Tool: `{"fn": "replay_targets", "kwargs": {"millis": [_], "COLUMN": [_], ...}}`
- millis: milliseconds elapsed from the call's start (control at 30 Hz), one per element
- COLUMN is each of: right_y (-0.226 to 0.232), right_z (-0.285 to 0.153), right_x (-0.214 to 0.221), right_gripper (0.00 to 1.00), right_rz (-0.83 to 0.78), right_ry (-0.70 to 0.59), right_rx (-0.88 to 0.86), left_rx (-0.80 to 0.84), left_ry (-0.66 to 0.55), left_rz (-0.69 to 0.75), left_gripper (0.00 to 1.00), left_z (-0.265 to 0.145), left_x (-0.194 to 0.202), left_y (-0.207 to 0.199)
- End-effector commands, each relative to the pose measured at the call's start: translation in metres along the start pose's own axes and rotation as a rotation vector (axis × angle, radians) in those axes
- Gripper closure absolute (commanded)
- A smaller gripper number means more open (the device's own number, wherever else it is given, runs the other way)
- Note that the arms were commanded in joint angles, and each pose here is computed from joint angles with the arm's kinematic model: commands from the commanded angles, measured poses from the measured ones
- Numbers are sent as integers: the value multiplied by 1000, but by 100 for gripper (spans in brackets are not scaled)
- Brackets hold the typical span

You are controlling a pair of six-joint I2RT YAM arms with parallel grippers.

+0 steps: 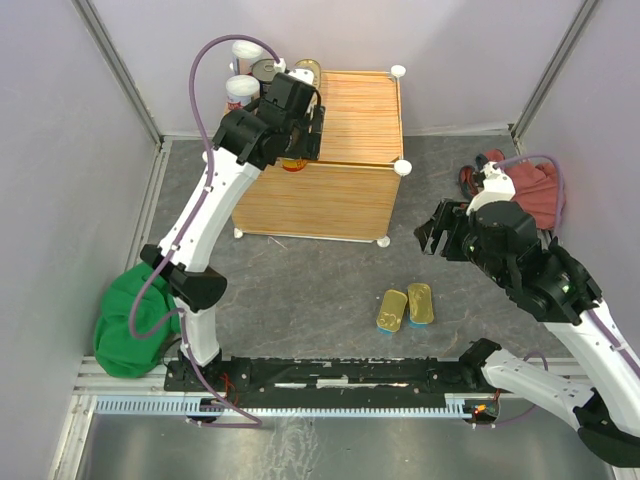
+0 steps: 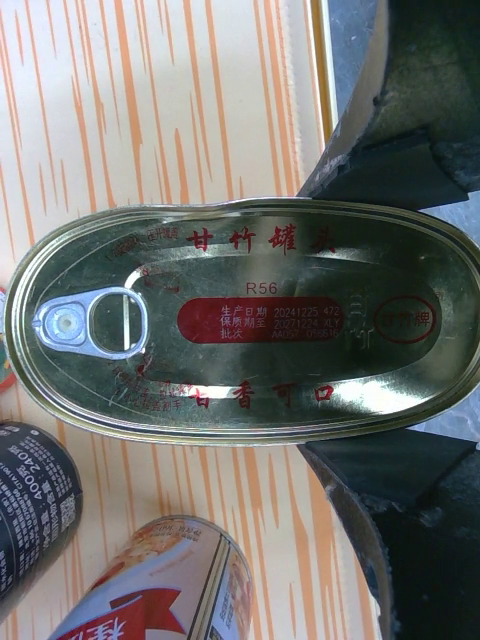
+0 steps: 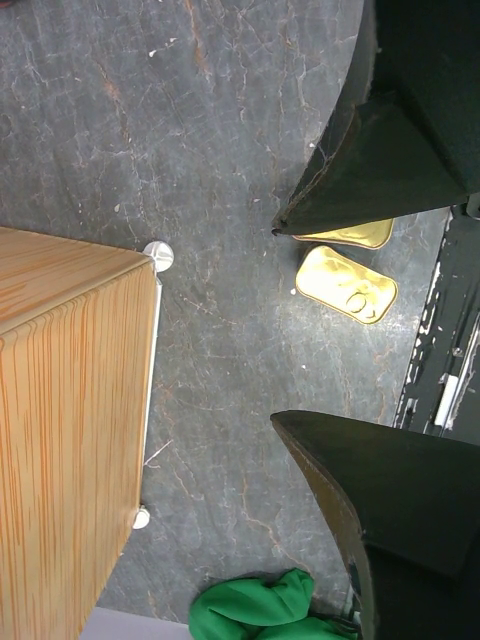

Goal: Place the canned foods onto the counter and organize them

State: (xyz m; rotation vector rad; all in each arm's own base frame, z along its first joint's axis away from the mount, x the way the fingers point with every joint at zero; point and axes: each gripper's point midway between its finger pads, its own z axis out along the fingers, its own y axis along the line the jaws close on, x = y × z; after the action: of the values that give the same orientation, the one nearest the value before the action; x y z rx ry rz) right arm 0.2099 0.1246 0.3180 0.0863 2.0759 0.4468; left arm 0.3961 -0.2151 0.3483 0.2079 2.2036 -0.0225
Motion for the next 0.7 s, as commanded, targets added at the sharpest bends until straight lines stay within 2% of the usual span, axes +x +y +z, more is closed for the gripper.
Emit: {"fn": "replay_targets", "kwargs": {"millis": [0, 100, 267, 667], "right_y": [6, 6, 7, 8], "right_z": [-1, 0, 1, 1], "right_x": [-11, -10, -10, -10], "right_gripper": [21, 21, 21, 21], "right_rz": [15, 15, 10, 11], "right_ry": [-38, -37, -30, -29], "right_rx": [-25, -24, -26, -30], "left_rx": [9, -10, -22, -27], "left_ry": [-110, -110, -121, -110], "left_rz": [-10, -19, -31, -33], "left_gripper": [94, 91, 81, 42], "left_z": [-11, -8, -6, 4], "left_x": [-32, -33, -37, -34], "left_y": [7, 9, 11, 7]}}
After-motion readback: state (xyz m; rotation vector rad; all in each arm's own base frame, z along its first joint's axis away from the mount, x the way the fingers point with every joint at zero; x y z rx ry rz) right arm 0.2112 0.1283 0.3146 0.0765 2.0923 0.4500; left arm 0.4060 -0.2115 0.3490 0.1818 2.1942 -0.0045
